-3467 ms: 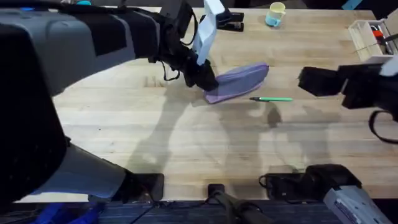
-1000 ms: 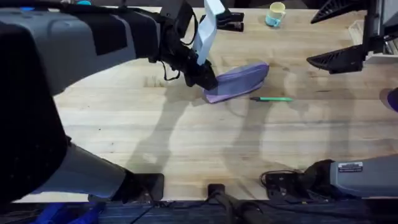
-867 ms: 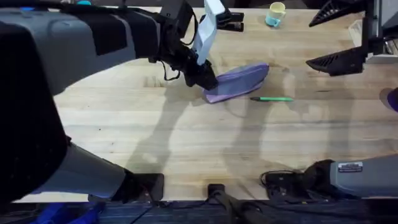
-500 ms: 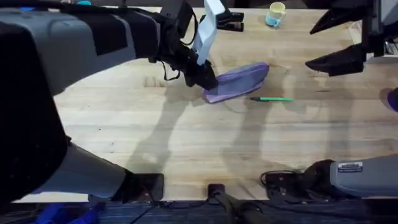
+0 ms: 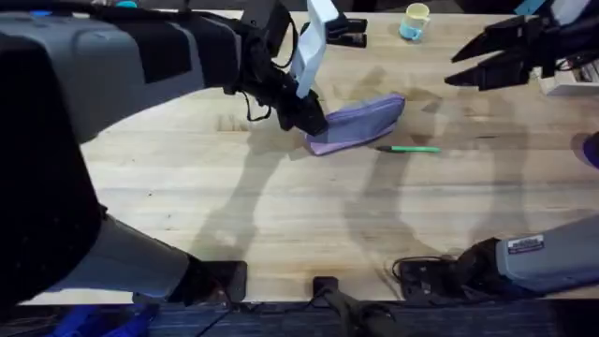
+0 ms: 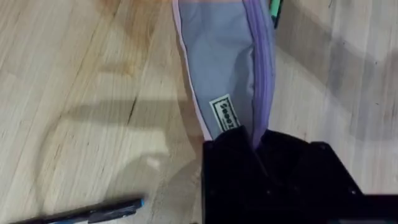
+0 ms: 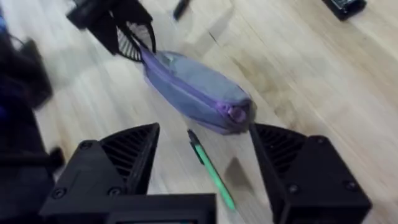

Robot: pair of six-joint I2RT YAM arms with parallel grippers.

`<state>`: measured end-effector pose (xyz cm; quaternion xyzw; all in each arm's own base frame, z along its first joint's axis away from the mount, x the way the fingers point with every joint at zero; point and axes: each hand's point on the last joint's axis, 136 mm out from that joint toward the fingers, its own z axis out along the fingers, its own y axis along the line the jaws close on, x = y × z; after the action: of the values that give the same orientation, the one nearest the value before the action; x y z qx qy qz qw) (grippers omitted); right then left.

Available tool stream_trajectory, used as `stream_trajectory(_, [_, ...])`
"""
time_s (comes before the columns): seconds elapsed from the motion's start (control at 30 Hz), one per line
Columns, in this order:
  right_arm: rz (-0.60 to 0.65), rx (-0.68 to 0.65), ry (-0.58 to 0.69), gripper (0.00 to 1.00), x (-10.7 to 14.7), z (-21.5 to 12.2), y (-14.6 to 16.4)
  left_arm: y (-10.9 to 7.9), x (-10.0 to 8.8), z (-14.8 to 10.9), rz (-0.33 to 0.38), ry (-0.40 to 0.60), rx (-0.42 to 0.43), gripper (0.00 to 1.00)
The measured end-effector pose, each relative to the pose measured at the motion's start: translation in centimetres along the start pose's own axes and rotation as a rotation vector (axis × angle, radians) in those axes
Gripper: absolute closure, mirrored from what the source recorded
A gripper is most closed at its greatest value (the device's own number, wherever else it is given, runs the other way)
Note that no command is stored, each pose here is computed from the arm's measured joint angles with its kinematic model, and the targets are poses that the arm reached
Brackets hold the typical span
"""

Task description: Unzip the bag, pick up the pens from the table one at a time and place them inside, then zip the bag closed.

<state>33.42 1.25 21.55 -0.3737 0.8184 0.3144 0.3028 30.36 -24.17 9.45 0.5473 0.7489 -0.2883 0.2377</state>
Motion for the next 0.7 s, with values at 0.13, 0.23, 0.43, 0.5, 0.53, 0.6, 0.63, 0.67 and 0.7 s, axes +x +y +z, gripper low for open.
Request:
stream_trajectory(0.13, [0.062, -0.043, -0.043, 0.052, 0.0, 0.9, -0.7, 0.0, 0.0, 0.0, 0.000, 0.000, 0.000, 0.958])
stream_trajectory(0.23, [0.075, -0.050, -0.052, 0.026, -0.1, 1.0, -0.8, 0.0, 0.0, 0.0, 0.000, 0.000, 0.000, 0.958])
stream_trajectory(0.43, [0.106, -0.064, -0.028, 0.005, 0.7, 1.6, -1.3, 0.0, 0.0, 0.0, 0.000, 0.000, 0.000, 0.958])
stream_trajectory(0.5, [0.129, -0.078, -0.018, 0.005, 1.3, 2.1, -1.8, 0.0, 0.0, 0.0, 0.000, 0.000, 0.000, 0.958])
stream_trajectory(0.53, [0.143, -0.087, -0.013, 0.005, 1.7, 2.3, -2.0, 0.0, 0.0, 0.0, 0.000, 0.000, 0.000, 0.958])
stream_trajectory(0.6, [0.202, -0.135, 0.011, 0.005, 3.1, 4.0, -2.9, 0.0, 0.0, 0.0, 0.000, 0.000, 0.000, 0.958])
stream_trajectory(0.63, [0.208, -0.143, 0.014, 0.005, 3.3, 4.3, -3.0, 0.0, 0.0, 0.0, 0.000, 0.000, 0.000, 0.958])
stream_trajectory(0.67, [0.213, -0.153, 0.019, 0.005, 3.4, 4.6, -3.0, 0.0, 0.0, 0.0, 0.000, 0.000, 0.000, 0.958])
stream_trajectory(0.7, [0.218, -0.162, 0.022, 0.005, 3.5, 4.9, -3.0, 0.0, 0.0, 0.0, 0.000, 0.000, 0.000, 0.958])
